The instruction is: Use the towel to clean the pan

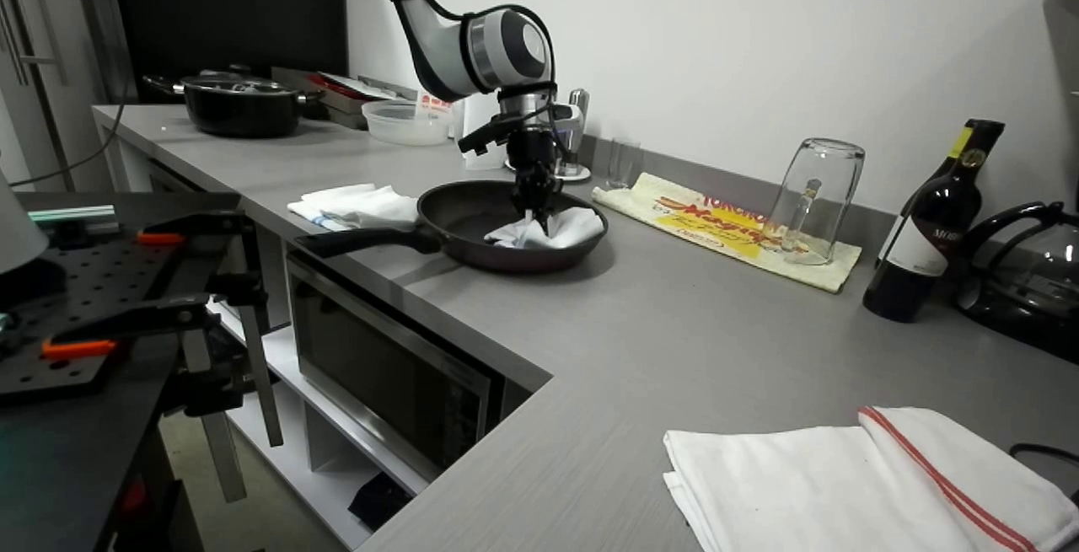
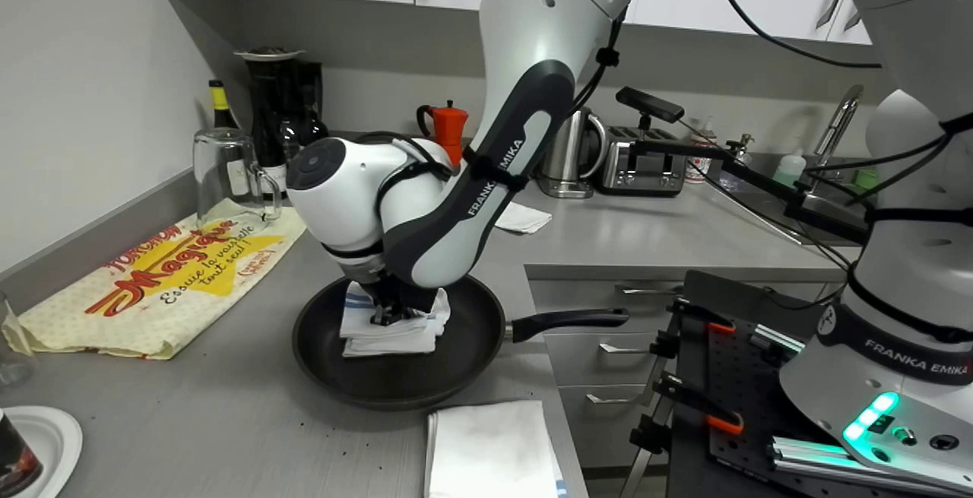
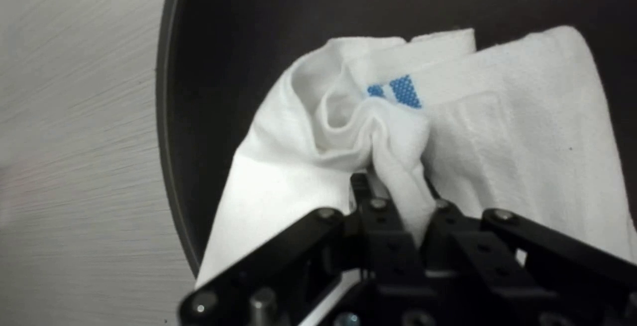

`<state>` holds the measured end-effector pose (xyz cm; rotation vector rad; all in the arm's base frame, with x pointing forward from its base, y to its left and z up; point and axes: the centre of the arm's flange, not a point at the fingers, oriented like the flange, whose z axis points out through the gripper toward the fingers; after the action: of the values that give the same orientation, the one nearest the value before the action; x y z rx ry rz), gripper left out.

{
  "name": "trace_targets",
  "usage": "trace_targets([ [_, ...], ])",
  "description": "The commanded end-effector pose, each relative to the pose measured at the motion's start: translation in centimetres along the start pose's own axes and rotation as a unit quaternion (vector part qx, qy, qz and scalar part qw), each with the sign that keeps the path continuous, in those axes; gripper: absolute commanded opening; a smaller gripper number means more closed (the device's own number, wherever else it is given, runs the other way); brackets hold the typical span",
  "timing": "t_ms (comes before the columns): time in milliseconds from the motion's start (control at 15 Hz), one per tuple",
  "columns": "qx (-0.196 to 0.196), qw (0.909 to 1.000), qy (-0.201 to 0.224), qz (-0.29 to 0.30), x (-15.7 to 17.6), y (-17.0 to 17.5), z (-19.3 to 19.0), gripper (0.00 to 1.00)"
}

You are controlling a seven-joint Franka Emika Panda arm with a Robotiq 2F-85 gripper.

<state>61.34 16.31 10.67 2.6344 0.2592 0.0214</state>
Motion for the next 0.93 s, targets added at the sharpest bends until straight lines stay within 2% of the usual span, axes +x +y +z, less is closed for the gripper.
trace_targets([
  [0,0.068,0.9964,-0.044,0.025,0.0,-2.2,0.3,0.02],
  [267,0.134,0.9851,-0.087,0.062,-0.1,-2.2,-0.2,0.02],
  [533,0.208,0.9646,-0.130,0.096,-0.4,-2.4,-0.7,0.02],
  [867,0.281,0.9385,-0.167,0.112,-0.7,-3.5,-1.3,0.02],
])
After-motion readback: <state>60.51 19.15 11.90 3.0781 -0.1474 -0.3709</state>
